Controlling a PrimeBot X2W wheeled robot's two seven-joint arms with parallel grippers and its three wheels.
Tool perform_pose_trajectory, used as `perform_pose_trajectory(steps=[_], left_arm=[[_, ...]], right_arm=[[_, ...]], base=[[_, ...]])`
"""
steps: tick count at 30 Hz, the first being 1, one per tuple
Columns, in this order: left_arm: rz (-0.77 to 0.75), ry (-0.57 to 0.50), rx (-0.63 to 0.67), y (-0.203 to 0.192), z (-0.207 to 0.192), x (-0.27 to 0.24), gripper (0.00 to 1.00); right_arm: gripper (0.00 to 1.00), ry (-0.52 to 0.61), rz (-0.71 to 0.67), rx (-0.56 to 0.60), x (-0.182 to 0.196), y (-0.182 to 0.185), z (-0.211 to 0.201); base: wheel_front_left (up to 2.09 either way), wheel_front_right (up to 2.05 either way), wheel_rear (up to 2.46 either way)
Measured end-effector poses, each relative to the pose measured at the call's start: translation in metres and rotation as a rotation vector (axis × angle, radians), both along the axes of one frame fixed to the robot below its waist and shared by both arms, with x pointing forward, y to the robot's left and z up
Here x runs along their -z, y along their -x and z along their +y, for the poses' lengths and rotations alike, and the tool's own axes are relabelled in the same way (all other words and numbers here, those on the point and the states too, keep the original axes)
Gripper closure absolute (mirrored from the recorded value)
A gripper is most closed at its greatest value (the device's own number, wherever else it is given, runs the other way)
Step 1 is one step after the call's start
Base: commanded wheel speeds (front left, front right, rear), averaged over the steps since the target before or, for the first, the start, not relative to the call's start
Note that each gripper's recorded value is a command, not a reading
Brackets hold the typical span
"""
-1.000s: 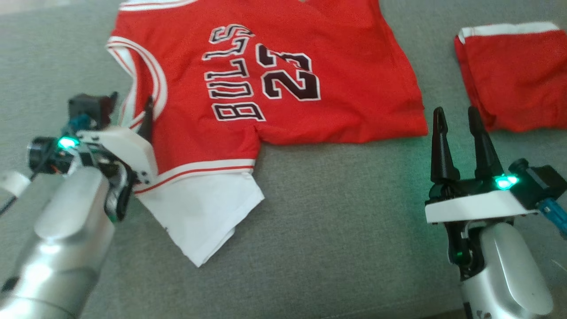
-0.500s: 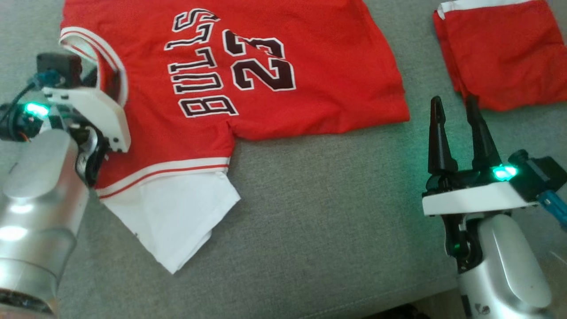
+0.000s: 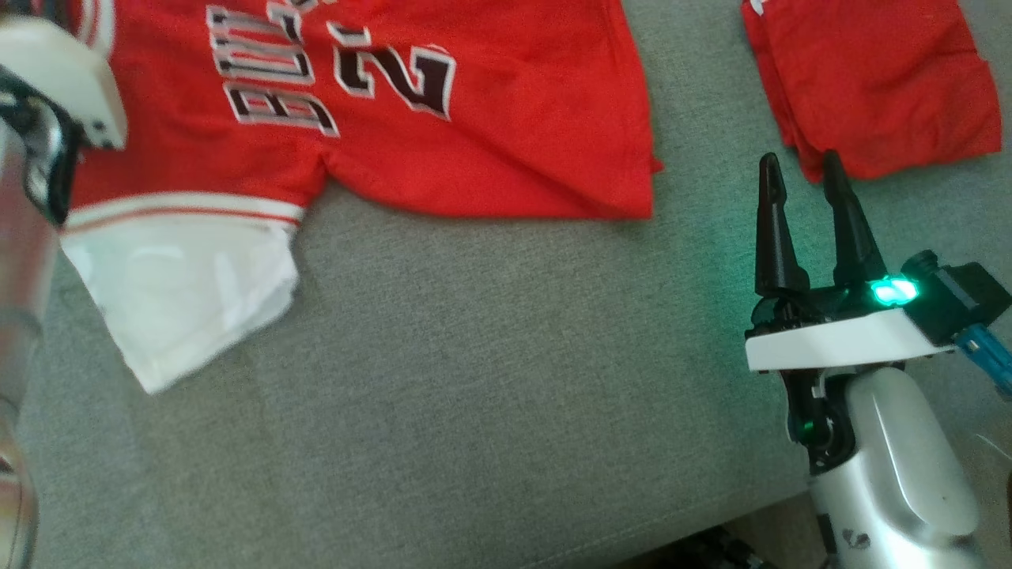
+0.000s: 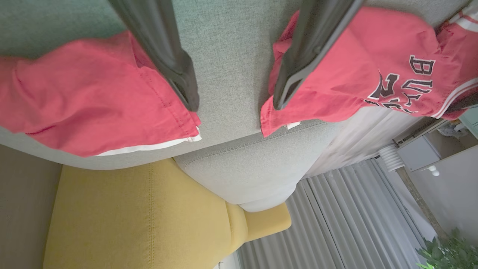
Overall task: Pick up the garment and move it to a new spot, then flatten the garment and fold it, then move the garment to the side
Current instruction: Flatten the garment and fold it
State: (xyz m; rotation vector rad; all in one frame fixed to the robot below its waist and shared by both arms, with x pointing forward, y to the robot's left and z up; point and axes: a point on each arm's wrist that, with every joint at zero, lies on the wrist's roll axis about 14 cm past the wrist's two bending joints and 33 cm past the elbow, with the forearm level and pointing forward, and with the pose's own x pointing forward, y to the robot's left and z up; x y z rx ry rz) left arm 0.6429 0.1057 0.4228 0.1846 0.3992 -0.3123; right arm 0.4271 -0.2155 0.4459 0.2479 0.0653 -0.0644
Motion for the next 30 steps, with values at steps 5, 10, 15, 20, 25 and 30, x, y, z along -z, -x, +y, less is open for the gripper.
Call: perform_pose_trajectory(steps=[5,10,15,20,25,30], left_arm=[[-0.001,-0.025,0.0,-0.004,0.005,-0.001,0.0],[-0.055,-0.02,-0.003,-0.002,0.008,-0.011,0.0],[-0.185,0.033,0.004,0.008,0.006,-0.038,0.0],[-0.26,0.136,-0.026,0.032,0.006,-0.059,0.0],[-0.34,0.251,-0.104,0.075,0.019,-0.082,0.0],[-0.361,0.318,-0.187,0.133,0.037,-0.079,0.0]], right_arm=[[0.0,0.001,0.001,0.003,0.0,0.0,-0.001],[0.0,-0.006,-0.012,-0.007,-0.003,-0.002,0.003],[0.0,-0.012,-0.044,-0.017,-0.014,-0.005,0.007],[0.0,0.001,-0.072,-0.032,-0.024,-0.006,0.012],[0.0,0.007,-0.08,-0.074,-0.028,-0.003,0.028],[0.0,-0.001,-0.087,-0.114,-0.031,0.0,0.044]], base=[[0.0,0.0,0.0],[0.0,0.0,0.0],[0.0,0.0,0.0],[0.0,0.0,0.0],[0.0,0.0,0.0],[0.0,0.0,0.0]])
